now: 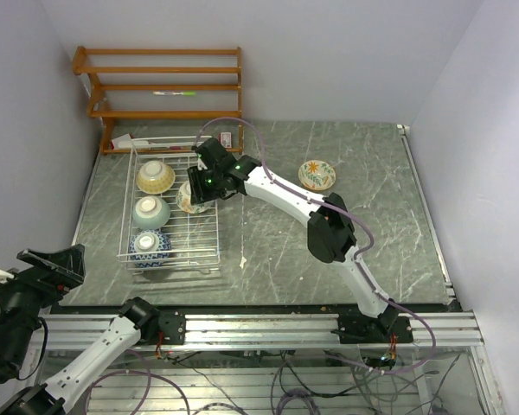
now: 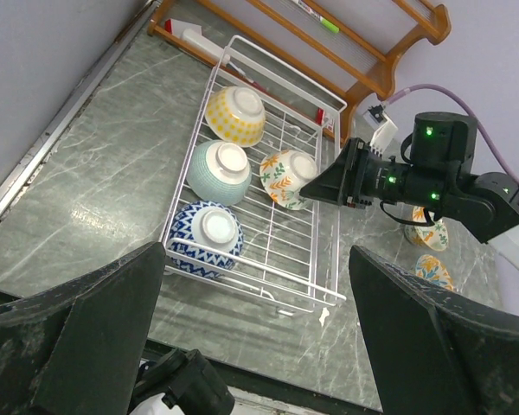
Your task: Load the bowls into the dish rack
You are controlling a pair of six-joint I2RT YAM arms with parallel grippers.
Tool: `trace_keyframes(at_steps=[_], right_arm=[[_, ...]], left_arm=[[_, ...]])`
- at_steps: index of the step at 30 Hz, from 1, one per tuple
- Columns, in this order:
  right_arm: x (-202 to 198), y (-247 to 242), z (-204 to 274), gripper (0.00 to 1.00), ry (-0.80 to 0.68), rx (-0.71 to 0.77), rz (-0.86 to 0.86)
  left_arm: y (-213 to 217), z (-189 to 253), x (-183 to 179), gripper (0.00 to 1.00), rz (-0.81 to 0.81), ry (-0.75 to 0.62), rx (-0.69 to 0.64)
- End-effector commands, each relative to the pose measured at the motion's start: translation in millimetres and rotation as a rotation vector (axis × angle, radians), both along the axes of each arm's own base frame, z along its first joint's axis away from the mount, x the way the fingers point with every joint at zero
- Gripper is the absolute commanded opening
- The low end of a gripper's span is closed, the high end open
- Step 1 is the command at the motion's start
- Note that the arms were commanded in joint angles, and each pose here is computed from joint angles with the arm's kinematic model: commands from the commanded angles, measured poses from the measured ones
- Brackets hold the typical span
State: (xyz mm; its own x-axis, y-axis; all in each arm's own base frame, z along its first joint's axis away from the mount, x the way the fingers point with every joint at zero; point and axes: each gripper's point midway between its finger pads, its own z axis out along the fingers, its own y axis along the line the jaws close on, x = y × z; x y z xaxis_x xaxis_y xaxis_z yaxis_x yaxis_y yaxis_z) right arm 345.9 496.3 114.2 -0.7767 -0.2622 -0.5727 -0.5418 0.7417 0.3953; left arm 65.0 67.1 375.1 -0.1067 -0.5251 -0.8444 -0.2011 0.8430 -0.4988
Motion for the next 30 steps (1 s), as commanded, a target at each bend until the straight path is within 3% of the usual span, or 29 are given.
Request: trace_keyframes(at_steps=[1, 6, 22, 30], right_arm=[[18, -1, -7, 0.43, -0.024, 0.004, -0.018], [30, -5, -19, 0.43, -0.022, 0.019, -0.045], [103, -3, -26, 0.45, -0.209, 0.048, -0.239], [81, -9, 23, 0.46, -0.273, 0.056, -0.219]], left_arm=[[0, 2, 4, 0.99, 0.016, 0.012, -0.003], [-1, 0, 5, 0.99, 0.017, 0.021, -0.002], [-4, -1, 7, 0.99, 0.007, 0.044, 0.002], [-4, 0, 5, 0.99, 0.003, 0.033, -0.012]])
